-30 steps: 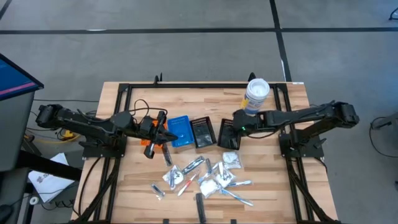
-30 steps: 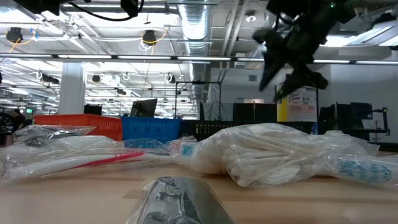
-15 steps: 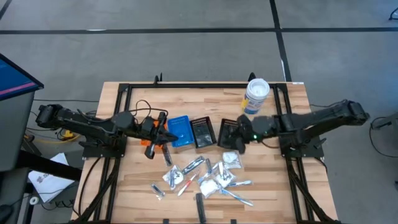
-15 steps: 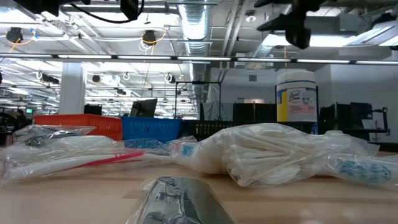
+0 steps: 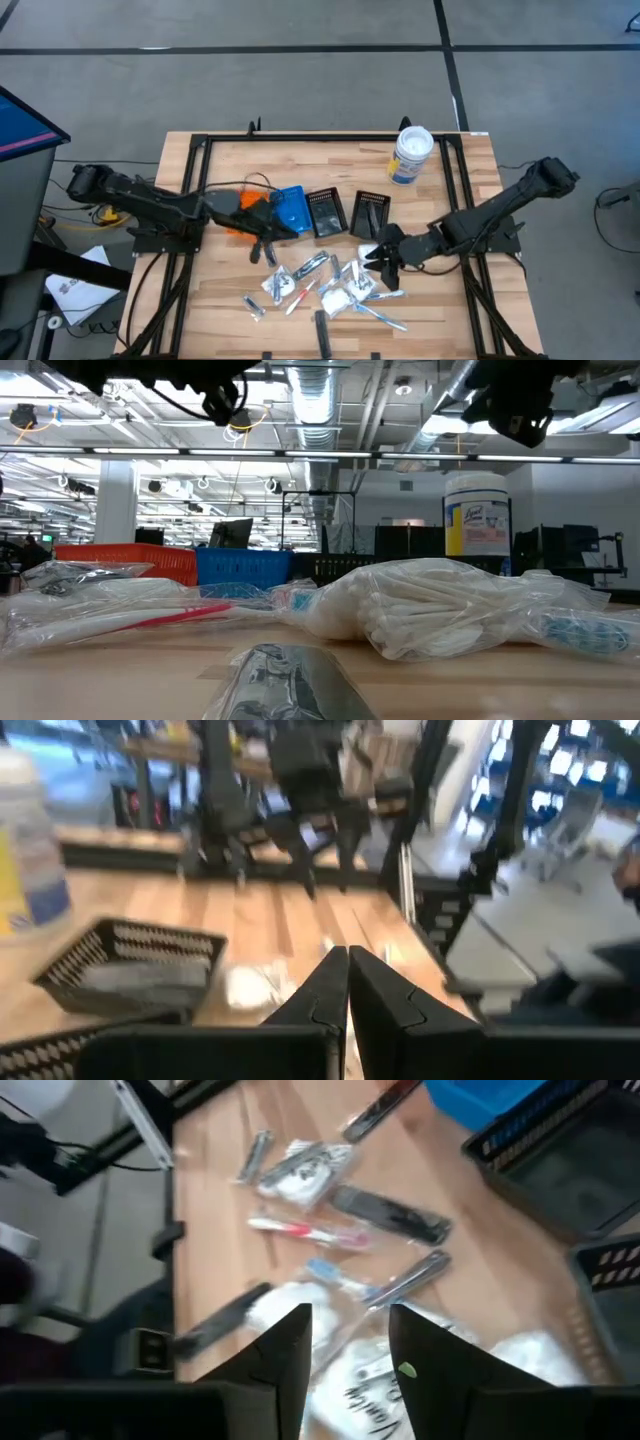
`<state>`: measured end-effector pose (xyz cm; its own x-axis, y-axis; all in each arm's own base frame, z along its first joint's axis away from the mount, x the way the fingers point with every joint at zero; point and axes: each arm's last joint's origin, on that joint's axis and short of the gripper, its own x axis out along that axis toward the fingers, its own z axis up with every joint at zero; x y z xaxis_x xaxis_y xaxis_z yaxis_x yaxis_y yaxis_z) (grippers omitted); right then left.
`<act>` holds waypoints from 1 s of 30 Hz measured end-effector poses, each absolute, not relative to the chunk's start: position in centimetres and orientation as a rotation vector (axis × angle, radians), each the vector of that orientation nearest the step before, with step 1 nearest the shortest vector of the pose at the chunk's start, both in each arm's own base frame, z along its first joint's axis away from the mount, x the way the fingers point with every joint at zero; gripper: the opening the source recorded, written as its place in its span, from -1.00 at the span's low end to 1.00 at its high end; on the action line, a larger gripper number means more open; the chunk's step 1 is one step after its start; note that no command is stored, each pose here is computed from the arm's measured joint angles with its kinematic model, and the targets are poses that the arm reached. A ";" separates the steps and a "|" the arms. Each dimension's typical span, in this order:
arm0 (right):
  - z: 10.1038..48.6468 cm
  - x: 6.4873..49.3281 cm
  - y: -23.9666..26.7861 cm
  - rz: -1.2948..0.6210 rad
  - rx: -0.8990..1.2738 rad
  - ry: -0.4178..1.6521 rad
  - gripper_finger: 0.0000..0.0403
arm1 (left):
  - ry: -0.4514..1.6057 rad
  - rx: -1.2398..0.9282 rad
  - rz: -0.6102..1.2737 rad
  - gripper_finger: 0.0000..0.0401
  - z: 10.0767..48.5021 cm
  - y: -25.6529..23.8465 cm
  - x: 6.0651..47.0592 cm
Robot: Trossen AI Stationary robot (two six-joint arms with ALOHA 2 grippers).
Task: Pick & Place Travel size toiletries
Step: Put the black comb into the right black bin
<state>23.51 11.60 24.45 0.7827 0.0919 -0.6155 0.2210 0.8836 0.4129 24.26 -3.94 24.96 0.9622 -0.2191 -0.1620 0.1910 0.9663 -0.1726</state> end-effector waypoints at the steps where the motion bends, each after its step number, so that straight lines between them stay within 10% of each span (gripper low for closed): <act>1: 24.2 23.5 11.8 -0.078 0.469 0.677 -0.38 | 0.221 -0.152 -0.208 -0.96 24.6 -4.3 24.9; 19: 19.5 25.5 14.6 -0.124 0.200 0.711 -0.40 | 0.614 -0.326 0.015 -0.41 17.3 -6.9 29.4; 30: 15.9 28.9 15.6 -0.097 0.138 0.605 -0.40 | 0.680 -0.198 0.074 -0.45 14.2 -10.3 29.0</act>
